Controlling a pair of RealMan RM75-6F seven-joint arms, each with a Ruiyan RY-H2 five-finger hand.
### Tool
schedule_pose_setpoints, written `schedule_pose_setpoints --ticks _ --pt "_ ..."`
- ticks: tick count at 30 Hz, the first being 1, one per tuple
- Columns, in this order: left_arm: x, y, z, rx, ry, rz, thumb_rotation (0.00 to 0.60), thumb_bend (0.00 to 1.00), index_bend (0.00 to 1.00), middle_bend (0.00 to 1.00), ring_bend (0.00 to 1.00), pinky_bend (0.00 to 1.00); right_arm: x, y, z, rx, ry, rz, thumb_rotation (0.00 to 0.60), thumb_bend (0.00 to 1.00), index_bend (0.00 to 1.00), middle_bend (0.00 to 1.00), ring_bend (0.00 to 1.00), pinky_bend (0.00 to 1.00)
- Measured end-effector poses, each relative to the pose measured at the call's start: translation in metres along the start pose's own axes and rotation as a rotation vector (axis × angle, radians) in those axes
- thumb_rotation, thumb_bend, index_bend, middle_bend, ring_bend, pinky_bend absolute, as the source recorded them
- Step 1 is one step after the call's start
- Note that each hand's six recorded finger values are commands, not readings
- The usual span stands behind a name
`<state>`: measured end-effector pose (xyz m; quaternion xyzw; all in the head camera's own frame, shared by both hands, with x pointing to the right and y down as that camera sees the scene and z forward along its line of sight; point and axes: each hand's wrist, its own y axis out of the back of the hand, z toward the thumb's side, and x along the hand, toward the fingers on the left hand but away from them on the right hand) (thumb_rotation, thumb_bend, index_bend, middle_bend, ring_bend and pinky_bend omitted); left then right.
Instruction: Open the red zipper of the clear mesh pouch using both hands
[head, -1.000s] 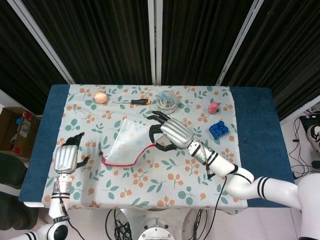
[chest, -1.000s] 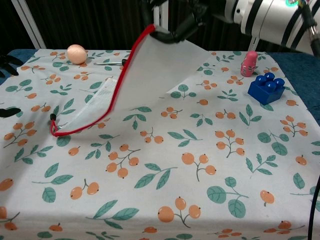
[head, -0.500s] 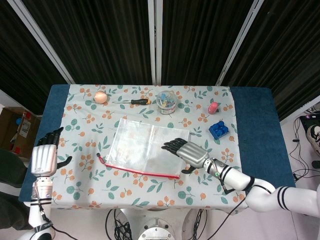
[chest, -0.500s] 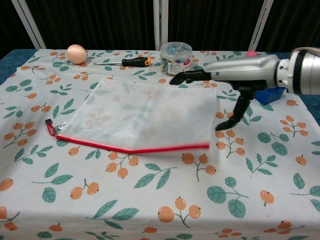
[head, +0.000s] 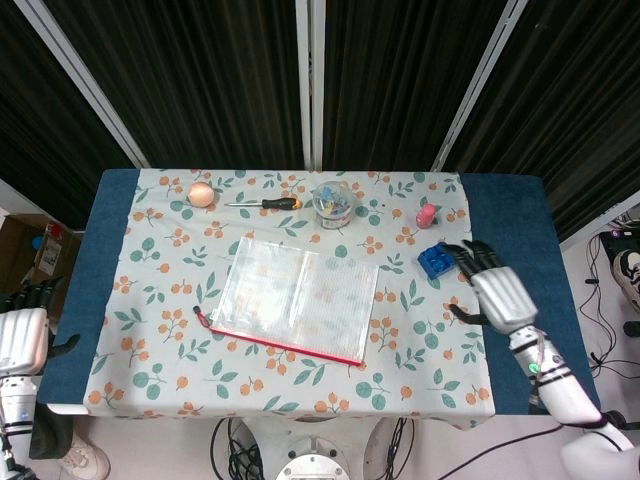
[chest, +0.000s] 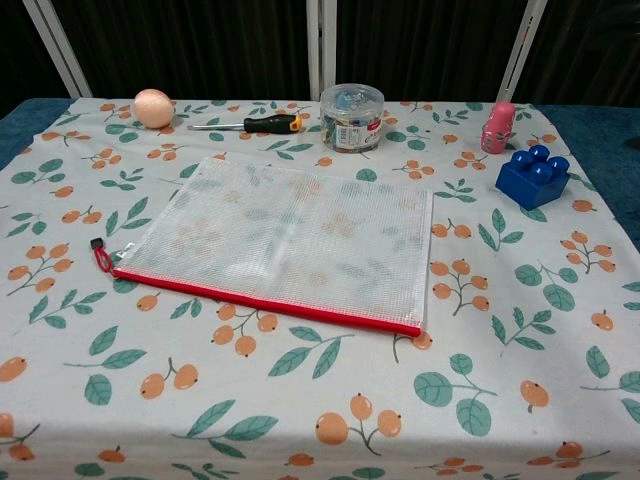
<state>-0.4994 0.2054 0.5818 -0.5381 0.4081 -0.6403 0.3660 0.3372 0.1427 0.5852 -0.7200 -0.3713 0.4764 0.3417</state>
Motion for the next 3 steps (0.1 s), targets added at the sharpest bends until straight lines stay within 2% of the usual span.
schedule_pose_setpoints --ticks 3 --pt "-0.014 0.003 -0.008 0.007 0.021 0.007 0.600 0.10 0.17 0.20 0.17 0.20 0.040 0.015 -0.032 -0.005 -0.104 -0.106 0.600 0.18 0.00 0.11 0.00 0.00"
